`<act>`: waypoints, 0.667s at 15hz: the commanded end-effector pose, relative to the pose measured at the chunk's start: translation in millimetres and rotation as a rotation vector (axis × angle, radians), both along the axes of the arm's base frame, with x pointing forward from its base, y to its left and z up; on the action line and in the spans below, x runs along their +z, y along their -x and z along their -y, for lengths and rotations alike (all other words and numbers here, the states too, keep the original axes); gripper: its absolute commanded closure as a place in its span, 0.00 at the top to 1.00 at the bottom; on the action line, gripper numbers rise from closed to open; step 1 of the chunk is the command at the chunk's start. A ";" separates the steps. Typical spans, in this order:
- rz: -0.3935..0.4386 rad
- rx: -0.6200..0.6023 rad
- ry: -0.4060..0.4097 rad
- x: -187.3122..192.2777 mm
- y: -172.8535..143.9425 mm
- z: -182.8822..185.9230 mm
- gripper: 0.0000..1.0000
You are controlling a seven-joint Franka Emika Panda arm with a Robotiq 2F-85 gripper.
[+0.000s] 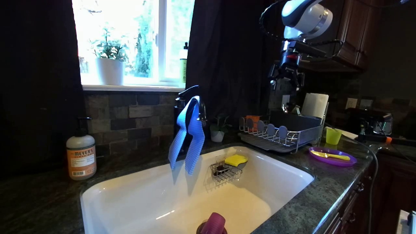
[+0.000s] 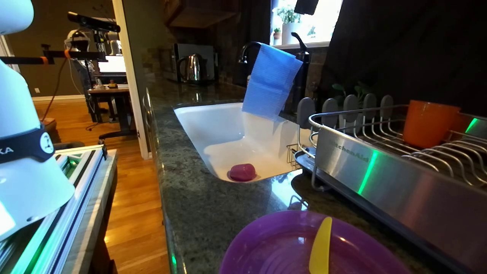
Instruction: Put the orange cup inside the sink
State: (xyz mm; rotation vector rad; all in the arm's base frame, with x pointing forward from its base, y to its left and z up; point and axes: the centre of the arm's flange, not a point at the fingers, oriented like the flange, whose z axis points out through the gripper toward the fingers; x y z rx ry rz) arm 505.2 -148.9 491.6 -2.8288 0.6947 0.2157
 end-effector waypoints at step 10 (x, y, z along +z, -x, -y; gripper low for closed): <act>-0.245 0.536 -0.201 -23.8 -91.7 62.3 1.00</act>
